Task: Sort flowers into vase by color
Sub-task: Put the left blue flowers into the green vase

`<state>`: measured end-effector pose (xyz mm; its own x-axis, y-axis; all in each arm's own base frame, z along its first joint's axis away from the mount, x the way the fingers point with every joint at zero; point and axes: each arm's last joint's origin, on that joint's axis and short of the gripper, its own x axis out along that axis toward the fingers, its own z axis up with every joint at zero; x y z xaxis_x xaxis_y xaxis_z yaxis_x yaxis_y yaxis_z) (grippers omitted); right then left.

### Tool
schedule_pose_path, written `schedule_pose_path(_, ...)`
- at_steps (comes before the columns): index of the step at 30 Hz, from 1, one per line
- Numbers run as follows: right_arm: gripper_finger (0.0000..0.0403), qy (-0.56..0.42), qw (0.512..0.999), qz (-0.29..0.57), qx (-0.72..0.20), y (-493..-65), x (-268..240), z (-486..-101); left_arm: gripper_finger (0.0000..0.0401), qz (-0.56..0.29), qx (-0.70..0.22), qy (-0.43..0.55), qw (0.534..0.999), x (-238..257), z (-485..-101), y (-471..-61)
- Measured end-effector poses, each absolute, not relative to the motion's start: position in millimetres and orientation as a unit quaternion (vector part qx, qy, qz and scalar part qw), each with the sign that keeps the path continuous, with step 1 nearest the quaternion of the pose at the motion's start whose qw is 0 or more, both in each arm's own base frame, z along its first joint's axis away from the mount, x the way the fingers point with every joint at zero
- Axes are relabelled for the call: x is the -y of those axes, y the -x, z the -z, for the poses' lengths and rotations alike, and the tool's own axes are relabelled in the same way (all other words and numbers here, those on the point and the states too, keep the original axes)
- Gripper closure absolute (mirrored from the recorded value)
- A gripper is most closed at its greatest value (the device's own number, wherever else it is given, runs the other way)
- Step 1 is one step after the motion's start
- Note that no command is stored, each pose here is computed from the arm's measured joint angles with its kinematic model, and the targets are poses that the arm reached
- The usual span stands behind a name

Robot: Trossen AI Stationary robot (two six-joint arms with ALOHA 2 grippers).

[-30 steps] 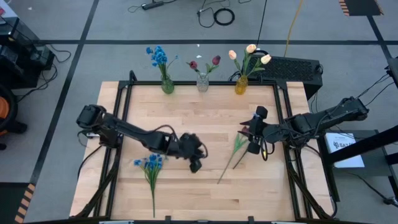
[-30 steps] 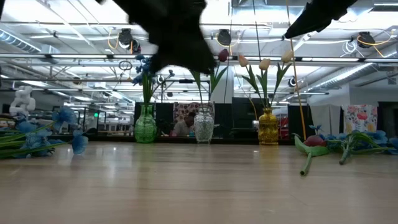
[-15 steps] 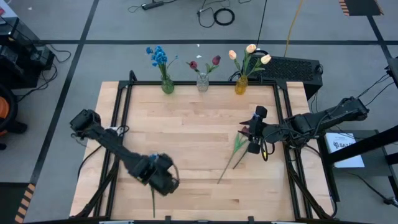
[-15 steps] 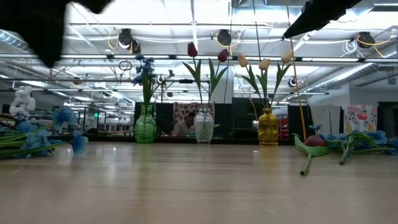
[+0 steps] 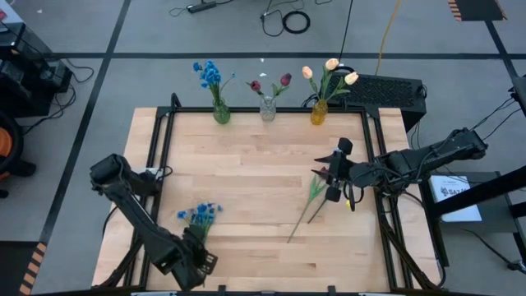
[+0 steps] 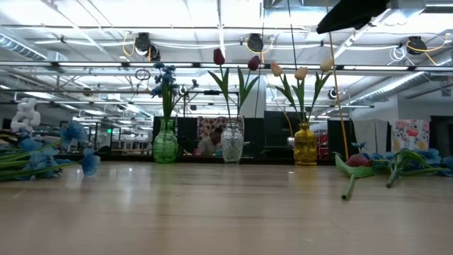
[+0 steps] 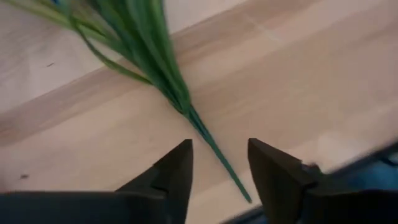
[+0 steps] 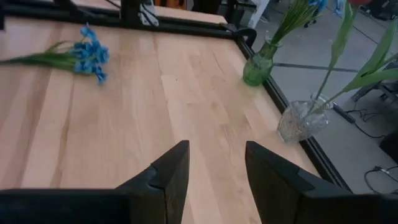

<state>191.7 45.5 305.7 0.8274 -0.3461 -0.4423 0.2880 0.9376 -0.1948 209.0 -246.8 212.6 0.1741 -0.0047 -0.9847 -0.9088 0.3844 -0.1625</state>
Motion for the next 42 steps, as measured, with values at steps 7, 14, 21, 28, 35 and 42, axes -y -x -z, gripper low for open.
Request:
schedule_pose_path(7,0.0255,0.044,0.955,0.169,-0.241,-193,-46,-305,0.0176,-0.404,-0.528,0.414,0.622,255,-187,-211)
schedule_pose_path(14,0.0255,0.059,0.948,0.170,-0.262,-202,-49,-296,0.0161,-0.437,-0.523,0.397,0.615,255,-164,-219)
schedule_pose_path(21,0.0255,0.086,0.939,0.173,-0.284,-215,-50,-285,0.0161,-0.467,-0.520,0.381,0.606,248,-148,-228)
schedule_pose_path(28,0.0255,0.107,0.934,0.176,-0.292,-225,-48,-279,0.0161,-0.465,-0.533,0.371,0.601,239,-140,-232)
schedule_pose_path(35,0.0255,0.114,0.928,0.179,-0.307,-231,-48,-272,0.0215,-0.461,-0.548,0.343,0.608,230,-141,-237)
schedule_pose_path(42,0.0255,0.121,0.921,0.179,-0.325,-237,-49,-263,0.0311,-0.453,-0.565,0.289,0.626,213,-140,-246)
